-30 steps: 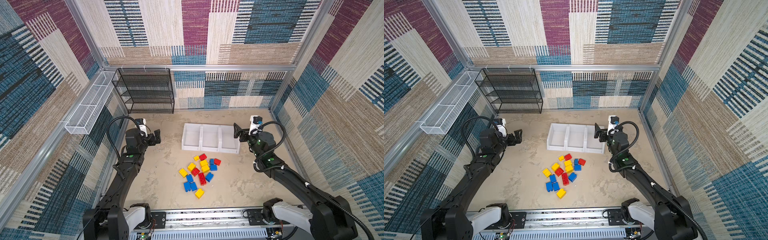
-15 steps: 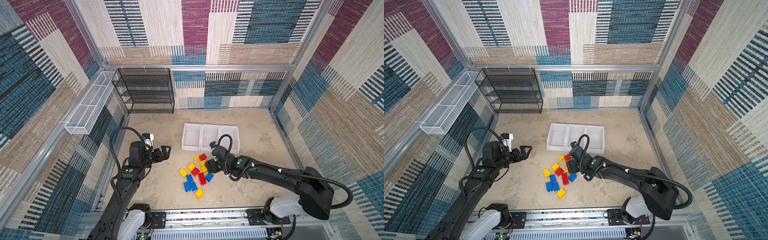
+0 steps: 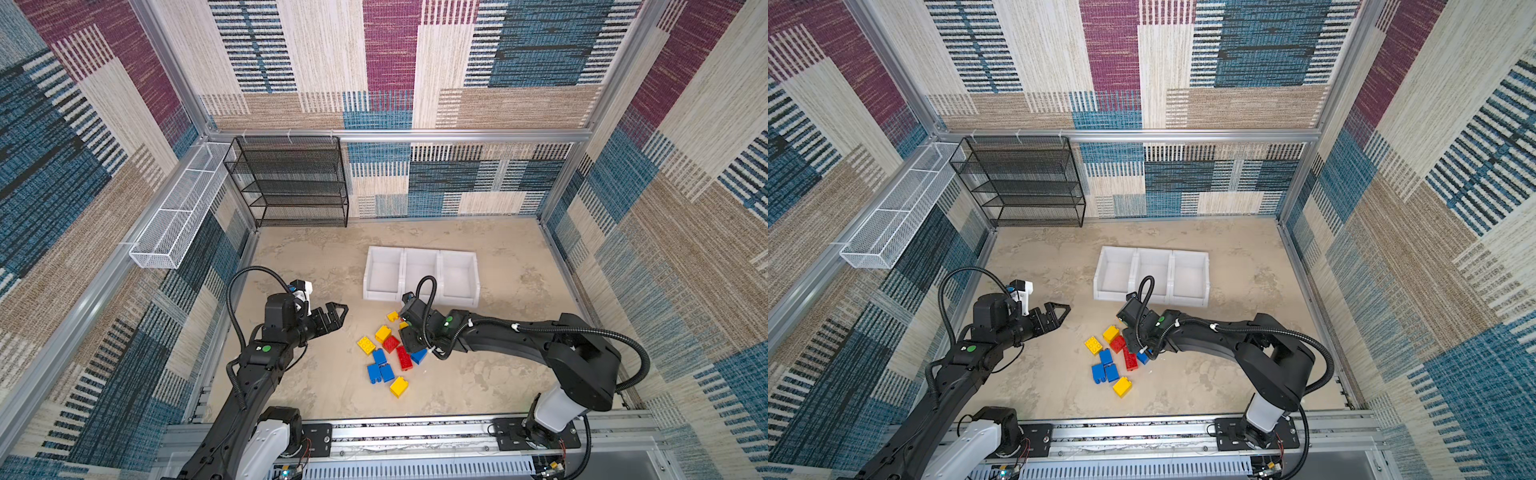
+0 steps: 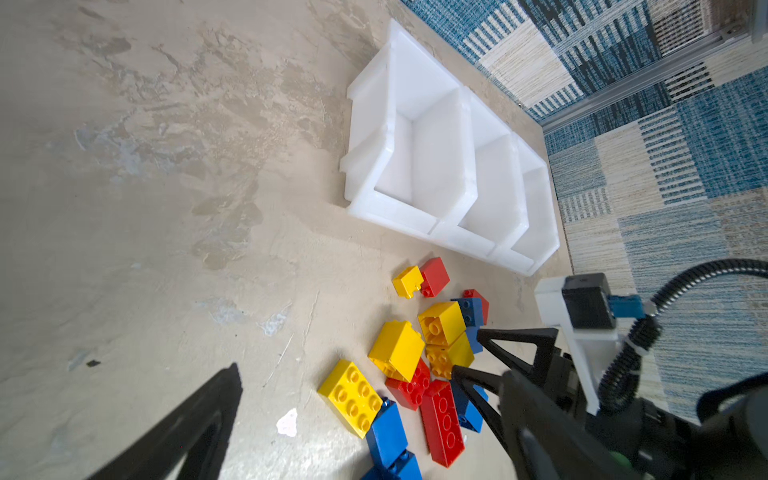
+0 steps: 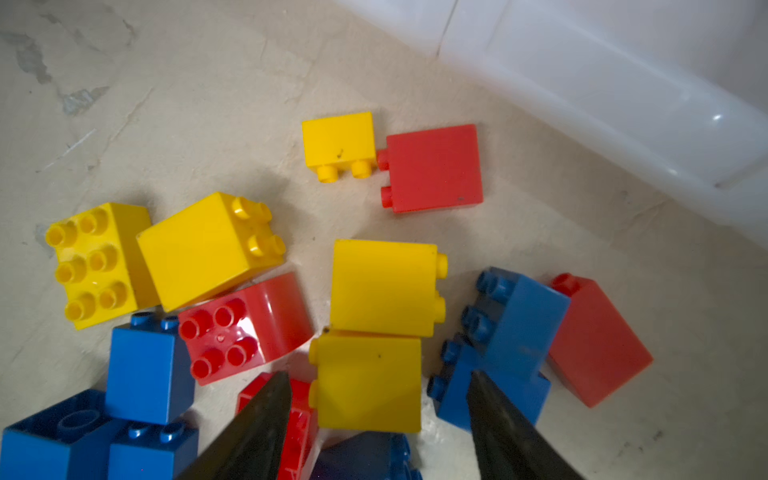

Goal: Sort the legos into containers by color
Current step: 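Reach the right gripper to a yellow brick while the left arm approaches, then lift the yellow brick with the right gripper into the farthest compartment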

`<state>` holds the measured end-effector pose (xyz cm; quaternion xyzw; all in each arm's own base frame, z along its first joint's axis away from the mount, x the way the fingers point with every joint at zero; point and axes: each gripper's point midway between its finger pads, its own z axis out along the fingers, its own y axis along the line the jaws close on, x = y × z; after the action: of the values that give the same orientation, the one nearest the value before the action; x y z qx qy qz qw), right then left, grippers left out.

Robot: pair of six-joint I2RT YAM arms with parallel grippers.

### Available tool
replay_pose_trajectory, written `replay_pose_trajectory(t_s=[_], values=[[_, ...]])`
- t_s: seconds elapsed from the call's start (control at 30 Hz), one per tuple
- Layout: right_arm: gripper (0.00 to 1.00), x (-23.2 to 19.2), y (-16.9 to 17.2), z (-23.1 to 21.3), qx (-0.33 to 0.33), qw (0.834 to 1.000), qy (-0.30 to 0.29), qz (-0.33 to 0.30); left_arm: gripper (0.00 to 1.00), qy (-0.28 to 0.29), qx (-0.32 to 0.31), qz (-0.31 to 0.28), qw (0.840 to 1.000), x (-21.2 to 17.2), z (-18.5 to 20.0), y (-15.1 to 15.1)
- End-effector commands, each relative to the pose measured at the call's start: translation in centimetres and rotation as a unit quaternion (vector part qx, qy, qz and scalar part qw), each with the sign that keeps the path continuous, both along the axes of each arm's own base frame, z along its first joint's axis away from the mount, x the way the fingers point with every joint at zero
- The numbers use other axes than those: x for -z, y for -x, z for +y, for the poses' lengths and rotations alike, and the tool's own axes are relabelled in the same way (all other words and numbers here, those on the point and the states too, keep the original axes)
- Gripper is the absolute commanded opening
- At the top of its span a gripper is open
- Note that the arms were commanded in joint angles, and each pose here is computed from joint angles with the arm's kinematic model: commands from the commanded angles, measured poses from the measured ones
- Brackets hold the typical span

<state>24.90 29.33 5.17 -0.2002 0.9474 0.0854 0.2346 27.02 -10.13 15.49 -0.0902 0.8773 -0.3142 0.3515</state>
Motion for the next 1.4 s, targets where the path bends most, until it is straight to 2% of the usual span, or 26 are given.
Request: replay_pose_trajectory(t_s=[0.0, 0.4, 0.57, 0.7, 0.83, 0.97, 1.17, 1.37], values=[[0.64, 0.2, -0.2, 0.5, 0.004, 1.0, -0.003, 0.002, 0.99, 0.012, 0.003, -0.009, 1.0, -0.3, -0.5, -0.1], [0.39, 1.0, -0.2, 0.9, -0.001, 1.0, 0.011, 0.01, 0.99, 0.016, 0.01, -0.012, 1.0, -0.2, -0.9, 0.1], [0.34, -0.1, -0.1, 0.8, -0.002, 1.0, 0.009, 0.005, 0.99, 0.016, 0.008, -0.011, 1.0, -0.1, -0.8, 0.1], [0.33, -2.9, -0.6, 0.4, -0.004, 1.0, 0.013, -0.019, 0.98, 0.023, 0.011, -0.008, 1.0, -0.1, -1.0, 0.2], [0.33, -6.5, -3.5, 0.0, 0.002, 0.998, 0.01, -0.066, 0.97, 0.038, 0.02, 0.001, 0.999, 0.1, -1.5, 0.7], [0.33, -8.7, -8.3, -0.9, 0.022, 0.995, 0.006, -0.098, 0.97, 0.046, 0.019, 0.011, 0.999, 0.5, -1.7, 1.0], [0.33, -8.4, -13.6, -1.4, 0.037, 0.993, 0.01, -0.109, 0.97, 0.052, 0.026, 0.018, 0.998, 0.8, -2.1, 1.3], [0.33, -6.8, -16.1, -2.2, 0.048, 0.994, 0.007, -0.099, 0.96, 0.054, 0.032, 0.022, 0.998, 0.9, -2.4, 1.6]])
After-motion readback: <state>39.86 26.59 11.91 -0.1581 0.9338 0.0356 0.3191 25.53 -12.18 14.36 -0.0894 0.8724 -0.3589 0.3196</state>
